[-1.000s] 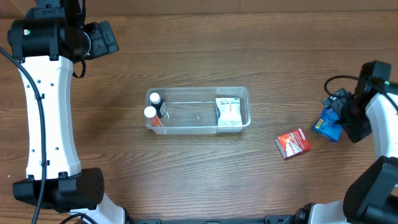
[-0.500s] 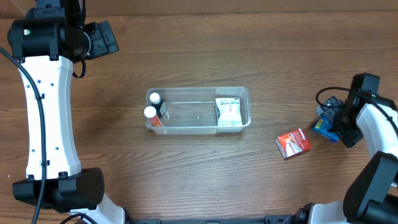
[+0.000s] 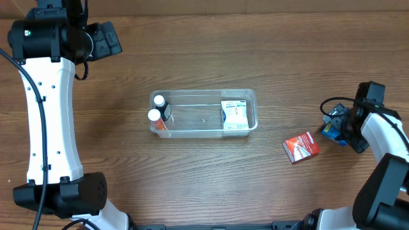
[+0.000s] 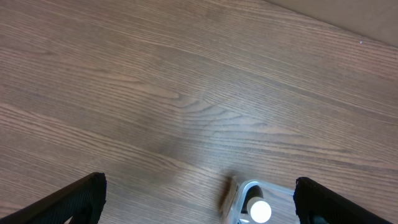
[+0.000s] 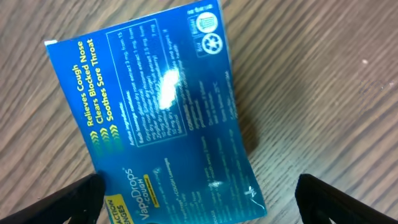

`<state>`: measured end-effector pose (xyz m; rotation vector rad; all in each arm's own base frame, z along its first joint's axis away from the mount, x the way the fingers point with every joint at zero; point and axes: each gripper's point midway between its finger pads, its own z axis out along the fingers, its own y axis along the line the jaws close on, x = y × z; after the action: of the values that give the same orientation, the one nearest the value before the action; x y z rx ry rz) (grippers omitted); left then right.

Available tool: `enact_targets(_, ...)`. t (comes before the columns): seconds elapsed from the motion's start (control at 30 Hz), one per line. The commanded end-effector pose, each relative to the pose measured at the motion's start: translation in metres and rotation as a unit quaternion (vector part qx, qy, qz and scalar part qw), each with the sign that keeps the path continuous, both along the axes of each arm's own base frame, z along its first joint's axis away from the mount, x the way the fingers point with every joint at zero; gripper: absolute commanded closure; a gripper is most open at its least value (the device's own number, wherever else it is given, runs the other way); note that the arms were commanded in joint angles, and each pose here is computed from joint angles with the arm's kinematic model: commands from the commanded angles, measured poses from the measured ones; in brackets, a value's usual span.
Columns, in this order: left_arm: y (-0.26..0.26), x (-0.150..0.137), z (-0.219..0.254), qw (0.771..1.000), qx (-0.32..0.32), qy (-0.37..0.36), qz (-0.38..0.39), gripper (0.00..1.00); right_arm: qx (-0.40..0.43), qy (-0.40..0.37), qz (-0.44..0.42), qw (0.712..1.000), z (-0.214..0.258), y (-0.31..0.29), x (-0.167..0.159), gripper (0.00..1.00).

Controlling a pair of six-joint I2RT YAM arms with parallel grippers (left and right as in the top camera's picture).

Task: Pack container
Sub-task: 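Move the right gripper to the blue lozenge box and grasp it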

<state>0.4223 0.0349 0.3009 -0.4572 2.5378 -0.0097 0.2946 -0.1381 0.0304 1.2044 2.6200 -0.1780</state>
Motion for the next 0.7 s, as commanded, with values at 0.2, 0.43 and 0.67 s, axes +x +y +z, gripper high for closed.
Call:
enact_targets(0.2, 0.000, -0.004, 0.022, 1.000, 0.002, -0.030, 0.002, 0.03, 0.003, 0.013, 0.042, 0.999, -0.015, 0.002, 0.003, 0.00)
enact_targets(0.43, 0.000, -0.004, 0.022, 1.000, 0.002, -0.030, 0.002, 0.03, 0.019, 0.028, 0.056, 0.998, -0.032, 0.006, 0.004, 0.00)
enact_targets(0.67, 0.000, -0.004, 0.022, 1.000, 0.002, -0.030, 0.002, 0.03, 0.020, 0.031, 0.055, 0.998, -0.037, 0.006, 0.004, 0.18)
